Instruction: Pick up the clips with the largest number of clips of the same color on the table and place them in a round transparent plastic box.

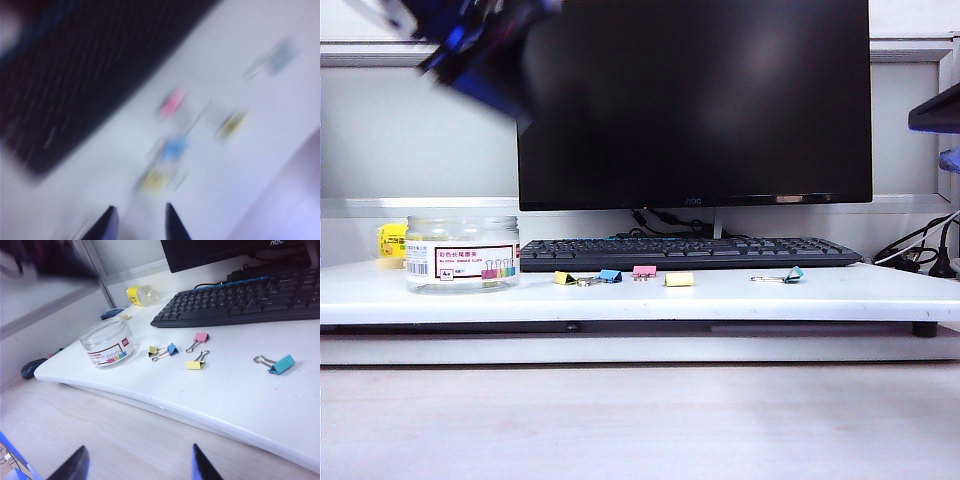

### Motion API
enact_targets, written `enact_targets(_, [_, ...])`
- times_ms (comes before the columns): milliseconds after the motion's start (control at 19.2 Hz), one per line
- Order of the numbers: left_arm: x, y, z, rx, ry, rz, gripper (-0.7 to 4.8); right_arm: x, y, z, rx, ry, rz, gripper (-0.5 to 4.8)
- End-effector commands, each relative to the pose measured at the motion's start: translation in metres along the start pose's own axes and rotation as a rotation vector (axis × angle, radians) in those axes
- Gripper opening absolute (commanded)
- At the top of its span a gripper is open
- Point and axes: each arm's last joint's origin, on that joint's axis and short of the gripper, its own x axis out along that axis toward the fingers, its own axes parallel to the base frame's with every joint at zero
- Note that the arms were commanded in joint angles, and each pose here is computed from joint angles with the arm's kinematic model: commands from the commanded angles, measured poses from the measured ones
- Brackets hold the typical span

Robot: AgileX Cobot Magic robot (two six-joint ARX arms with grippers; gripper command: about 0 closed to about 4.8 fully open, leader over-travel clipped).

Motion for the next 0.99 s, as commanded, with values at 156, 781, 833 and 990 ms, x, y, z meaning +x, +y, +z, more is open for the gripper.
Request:
enact_targets(156, [0.014,-0.026,0.010,-0.013,-0.026,-0.117,1.29,0.000,0.001,0.002,-0.005,-0.012,0.009,2.64])
enact_targets(781, [0.110,-0.062,-0.015,0.194,0.343,0.177,1.36,0.000,0.002,0.002,-0.006,-0.007,0.029,2.64])
enact_targets(833, [0.111,-0.060,-0.017,0.198,0.357,0.195,1.52,0.000,0.002,0.002,-0.006,-0.008,0.029,2.64])
enact_targets(990, [0.110,-0.056,-0.016,0.276,0.374,0.228,1.57,0.000,0.002,0.002,-0.006,-0.008,0.029,2.64])
